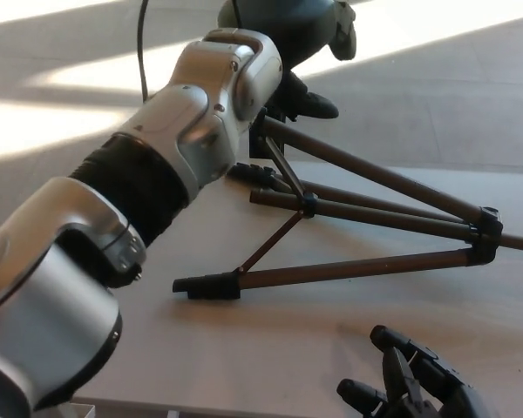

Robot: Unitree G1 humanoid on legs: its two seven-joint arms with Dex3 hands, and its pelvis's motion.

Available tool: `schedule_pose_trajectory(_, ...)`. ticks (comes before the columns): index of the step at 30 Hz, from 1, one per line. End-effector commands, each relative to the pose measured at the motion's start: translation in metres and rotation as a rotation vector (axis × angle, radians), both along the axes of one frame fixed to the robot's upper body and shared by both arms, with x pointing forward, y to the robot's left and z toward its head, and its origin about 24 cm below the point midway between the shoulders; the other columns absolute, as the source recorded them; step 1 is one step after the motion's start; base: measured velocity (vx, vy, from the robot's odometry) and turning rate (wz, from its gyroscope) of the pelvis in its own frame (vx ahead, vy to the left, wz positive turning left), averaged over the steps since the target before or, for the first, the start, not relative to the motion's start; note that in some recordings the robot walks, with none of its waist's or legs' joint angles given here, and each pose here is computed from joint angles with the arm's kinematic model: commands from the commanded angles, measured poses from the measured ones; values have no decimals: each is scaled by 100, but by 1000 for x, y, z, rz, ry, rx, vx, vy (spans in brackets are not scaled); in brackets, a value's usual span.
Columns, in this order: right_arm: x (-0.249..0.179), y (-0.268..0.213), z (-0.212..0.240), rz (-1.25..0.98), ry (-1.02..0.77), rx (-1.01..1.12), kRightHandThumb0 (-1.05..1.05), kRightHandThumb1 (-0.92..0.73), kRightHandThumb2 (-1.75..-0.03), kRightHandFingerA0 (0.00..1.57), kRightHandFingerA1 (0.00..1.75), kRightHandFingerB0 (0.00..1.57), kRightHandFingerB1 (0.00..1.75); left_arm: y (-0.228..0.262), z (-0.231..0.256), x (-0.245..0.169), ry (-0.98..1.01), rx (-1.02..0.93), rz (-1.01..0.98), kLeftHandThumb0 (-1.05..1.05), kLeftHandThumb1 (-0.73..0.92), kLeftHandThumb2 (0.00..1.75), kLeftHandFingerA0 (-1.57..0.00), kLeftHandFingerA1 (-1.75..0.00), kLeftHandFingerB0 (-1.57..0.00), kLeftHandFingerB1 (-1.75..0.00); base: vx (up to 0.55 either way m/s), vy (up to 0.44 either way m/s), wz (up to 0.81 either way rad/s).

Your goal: Use both hands of the robot to pick up the tripod lying in the middle of the desk and make it stand upright on the desk

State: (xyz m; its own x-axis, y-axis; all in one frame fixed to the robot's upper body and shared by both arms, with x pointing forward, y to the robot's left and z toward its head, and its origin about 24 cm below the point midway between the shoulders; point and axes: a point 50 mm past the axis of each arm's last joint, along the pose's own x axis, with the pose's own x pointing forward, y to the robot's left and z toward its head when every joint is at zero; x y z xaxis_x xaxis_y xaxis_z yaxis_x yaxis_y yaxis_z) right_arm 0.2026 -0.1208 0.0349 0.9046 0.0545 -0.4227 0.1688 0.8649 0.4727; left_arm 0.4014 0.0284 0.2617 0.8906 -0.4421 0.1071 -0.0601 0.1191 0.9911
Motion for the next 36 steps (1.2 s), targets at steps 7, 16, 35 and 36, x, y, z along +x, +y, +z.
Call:
schedule_pose_trajectory(7, -5, 12, -3, -37, 9, 112, -62, -65, -60, 71, 82, 64, 59, -18, 0, -2, -84, 26, -46, -69, 63, 59, -50, -72, -52, -53, 0, 0, 0)
schedule_pose_trajectory(16, -6, 16, -4, -42, 29, 146, -60, -64, -60, 76, 84, 64, 55, 2, -30, 6, -44, 203, 8, -69, 58, 58, -54, -89, -56, -62, 0, 0, 0)
schedule_pose_trajectory(35, -2, 17, 0, -72, 22, 142, -61, -62, -59, 79, 87, 65, 55, -6, -70, 6, 69, 231, 33, -74, 59, 59, -23, -44, -24, -31, 0, 0, 0)
schedule_pose_trajectory(36, -2, 17, 1, -74, 23, 141, -61, -62, -58, 79, 86, 66, 55, -7, -70, 6, 65, 223, 30, -75, 59, 60, -24, -45, -24, -31, 0, 0, 0)
